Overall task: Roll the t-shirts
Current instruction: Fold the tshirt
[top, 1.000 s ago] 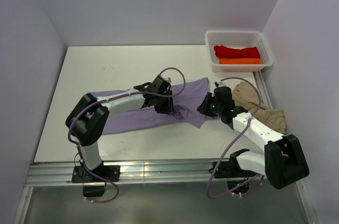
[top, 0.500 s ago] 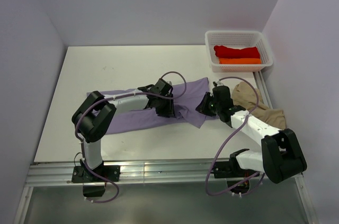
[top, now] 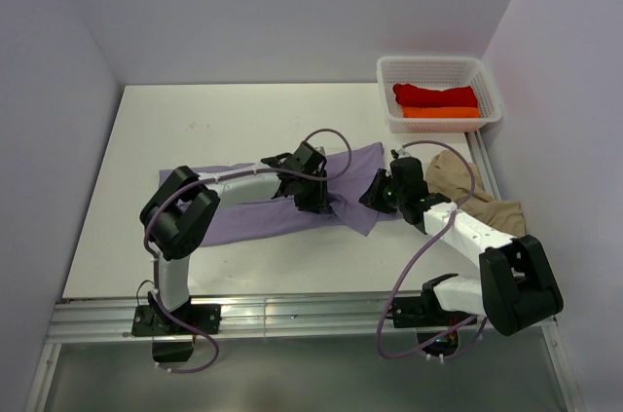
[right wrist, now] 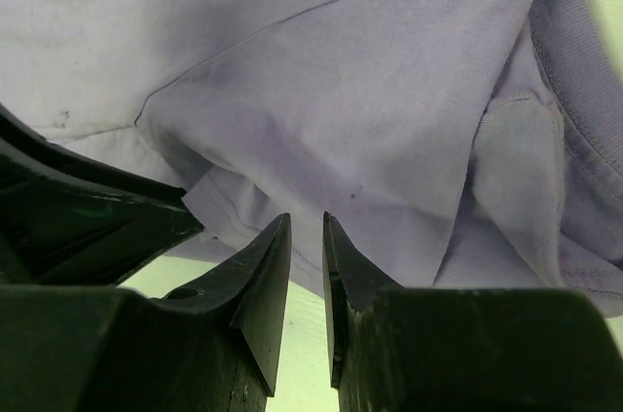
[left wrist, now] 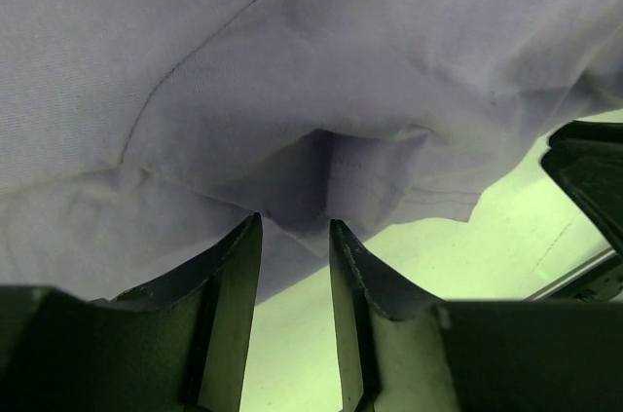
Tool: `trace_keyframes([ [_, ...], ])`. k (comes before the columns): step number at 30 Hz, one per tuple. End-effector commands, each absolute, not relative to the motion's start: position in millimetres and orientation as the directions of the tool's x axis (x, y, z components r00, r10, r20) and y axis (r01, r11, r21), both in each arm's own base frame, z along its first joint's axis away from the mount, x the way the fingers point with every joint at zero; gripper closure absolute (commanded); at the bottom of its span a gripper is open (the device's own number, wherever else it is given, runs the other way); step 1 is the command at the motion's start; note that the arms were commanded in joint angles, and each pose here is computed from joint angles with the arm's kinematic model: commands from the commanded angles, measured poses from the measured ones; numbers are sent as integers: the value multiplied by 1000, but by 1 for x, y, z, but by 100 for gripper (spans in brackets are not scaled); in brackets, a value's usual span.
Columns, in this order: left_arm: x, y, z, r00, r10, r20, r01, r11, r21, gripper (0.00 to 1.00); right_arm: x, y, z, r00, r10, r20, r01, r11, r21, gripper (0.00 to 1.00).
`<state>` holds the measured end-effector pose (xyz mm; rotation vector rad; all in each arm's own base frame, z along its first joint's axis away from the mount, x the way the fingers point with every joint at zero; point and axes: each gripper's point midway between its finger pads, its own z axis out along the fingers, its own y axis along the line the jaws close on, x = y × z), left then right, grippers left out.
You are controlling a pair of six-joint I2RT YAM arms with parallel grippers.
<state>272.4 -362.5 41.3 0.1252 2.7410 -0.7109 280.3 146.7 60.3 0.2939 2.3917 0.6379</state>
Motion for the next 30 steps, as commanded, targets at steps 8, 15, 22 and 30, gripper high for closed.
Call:
trace_keyframes([
  [8,275,-375,46,-945,9,-326,163,879,-448,60,296,152,83,-729,370,-576,8,846,533,74],
  [15,279,-373,39,-945,-6,-326,138,898,-418,61,295,152,81,-732,372,-571,12,845,535,74],
  [22,279,-374,39,-945,-3,-328,135,909,-395,92,293,152,78,-735,370,-568,15,846,532,75],
  [30,275,-365,50,-940,1,-340,138,915,-380,100,294,152,77,-735,372,-567,17,846,533,75],
])
